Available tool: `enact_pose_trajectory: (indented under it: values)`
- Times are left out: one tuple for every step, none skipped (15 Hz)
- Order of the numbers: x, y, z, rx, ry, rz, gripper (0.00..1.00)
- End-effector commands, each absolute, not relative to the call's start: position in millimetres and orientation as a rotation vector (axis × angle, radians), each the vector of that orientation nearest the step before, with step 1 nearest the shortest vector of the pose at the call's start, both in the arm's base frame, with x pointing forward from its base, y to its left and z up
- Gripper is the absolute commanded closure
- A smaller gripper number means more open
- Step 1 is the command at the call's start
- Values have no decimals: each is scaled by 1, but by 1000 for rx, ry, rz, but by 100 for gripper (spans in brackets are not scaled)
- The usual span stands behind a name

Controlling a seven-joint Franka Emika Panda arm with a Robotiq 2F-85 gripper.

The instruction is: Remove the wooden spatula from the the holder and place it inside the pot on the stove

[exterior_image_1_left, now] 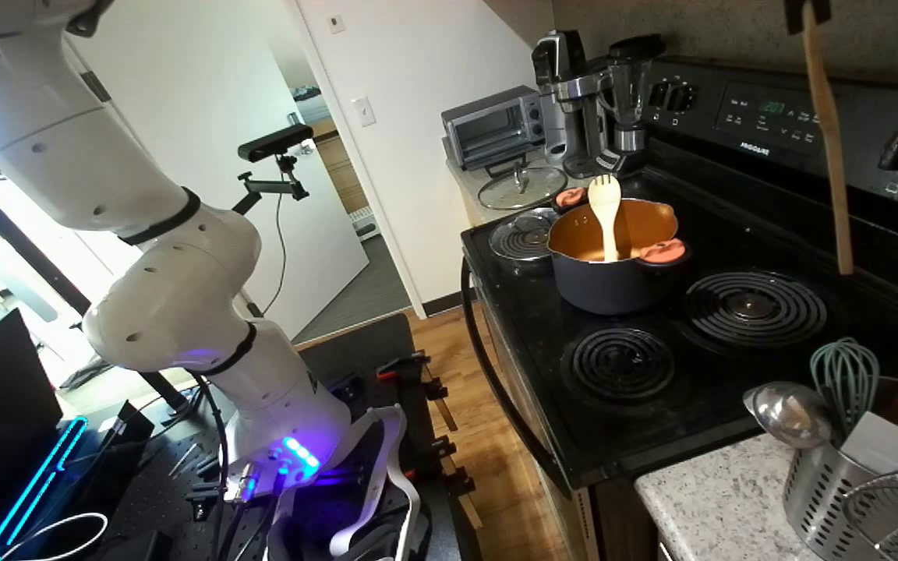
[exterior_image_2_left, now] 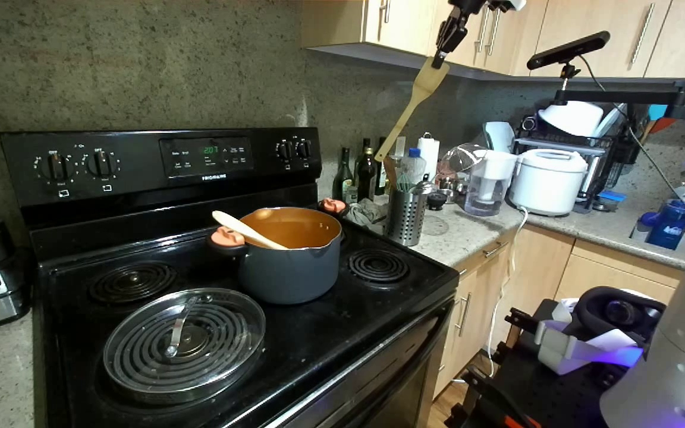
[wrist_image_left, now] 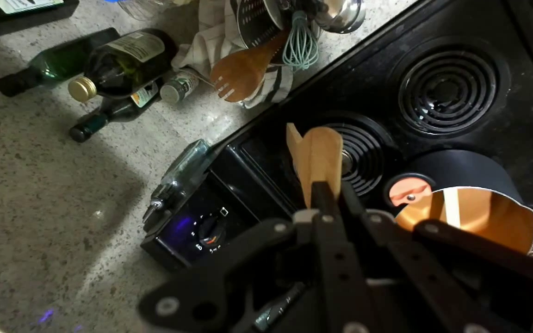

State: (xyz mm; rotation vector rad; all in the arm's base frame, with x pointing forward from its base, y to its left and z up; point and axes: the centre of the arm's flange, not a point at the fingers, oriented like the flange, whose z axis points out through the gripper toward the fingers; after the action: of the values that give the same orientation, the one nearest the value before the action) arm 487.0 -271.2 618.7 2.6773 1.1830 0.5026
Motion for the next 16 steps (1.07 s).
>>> enact_pose_trajectory:
  values:
    - [486, -270, 618, 2677, 1184, 504, 94]
    - [486, -270, 618, 2677, 1185, 505, 94]
    - [485, -269, 618, 2677, 1185, 506, 94]
    - [485, -269, 618, 2677, 1185, 506, 94]
    - [485, -269, 618, 2677, 1185, 507, 94]
    - [485, -269, 618, 2677, 1184, 507, 94]
    - [485, -269, 618, 2677, 1184, 507, 94]
    - [485, -269, 617, 2677, 1184, 507, 94]
    - [485, -269, 617, 2677, 1184, 507, 94]
    - [485, -269, 617, 2677, 1185, 507, 98]
    - [484, -264, 616, 2670, 1202, 505, 98]
    - [485, -257, 615, 2660, 1223, 508, 98]
    - [486, -252, 614, 2655, 1238, 510, 98]
    - [488, -244, 614, 2644, 1259, 513, 98]
    - [490, -238, 614, 2636, 1281, 514, 98]
    - [492, -231, 614, 2625, 1301, 511, 98]
